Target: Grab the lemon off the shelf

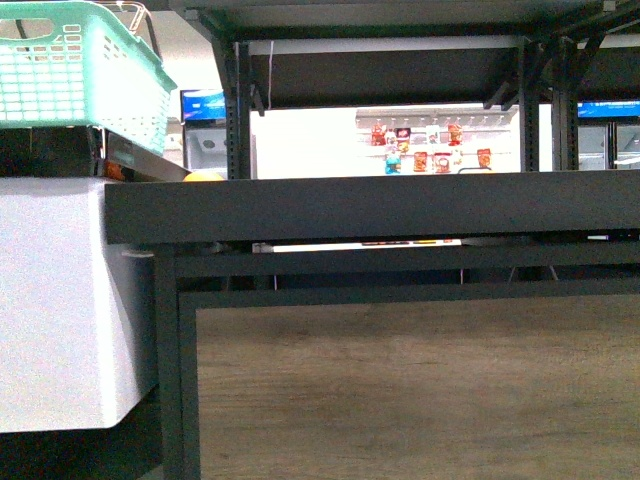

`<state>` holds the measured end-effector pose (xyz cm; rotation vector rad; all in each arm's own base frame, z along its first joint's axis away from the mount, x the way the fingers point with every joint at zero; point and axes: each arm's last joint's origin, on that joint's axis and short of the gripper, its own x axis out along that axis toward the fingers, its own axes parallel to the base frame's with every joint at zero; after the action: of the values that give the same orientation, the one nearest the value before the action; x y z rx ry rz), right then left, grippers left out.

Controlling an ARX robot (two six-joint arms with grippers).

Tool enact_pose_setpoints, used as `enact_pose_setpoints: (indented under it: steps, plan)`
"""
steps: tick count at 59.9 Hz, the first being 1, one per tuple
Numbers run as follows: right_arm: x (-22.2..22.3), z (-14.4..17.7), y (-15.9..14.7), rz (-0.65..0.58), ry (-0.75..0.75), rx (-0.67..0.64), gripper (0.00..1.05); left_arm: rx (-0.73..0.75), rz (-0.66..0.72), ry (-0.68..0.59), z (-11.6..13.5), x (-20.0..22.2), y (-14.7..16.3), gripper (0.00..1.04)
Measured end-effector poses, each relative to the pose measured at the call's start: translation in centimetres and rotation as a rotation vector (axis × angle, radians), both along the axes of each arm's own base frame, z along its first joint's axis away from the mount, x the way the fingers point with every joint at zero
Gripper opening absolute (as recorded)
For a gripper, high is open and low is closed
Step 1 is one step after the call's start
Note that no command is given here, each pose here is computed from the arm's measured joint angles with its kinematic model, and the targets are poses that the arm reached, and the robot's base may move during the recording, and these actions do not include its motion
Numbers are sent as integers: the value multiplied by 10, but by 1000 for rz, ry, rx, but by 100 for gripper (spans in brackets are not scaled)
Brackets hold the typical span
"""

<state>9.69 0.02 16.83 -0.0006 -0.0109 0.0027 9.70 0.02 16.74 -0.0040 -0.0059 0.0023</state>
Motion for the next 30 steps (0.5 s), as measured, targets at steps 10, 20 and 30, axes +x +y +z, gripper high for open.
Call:
enact_pose_setpoints:
  steps: [10,20,30]
  plan:
    - [0,0,0,0,0,0,97,0,0,0,0,0,0,97]
    - [0,0,0,0,0,0,97,0,0,0,0,0,0,97]
    - [0,0,0,0,0,0,97,0,0,0,0,0,0,97]
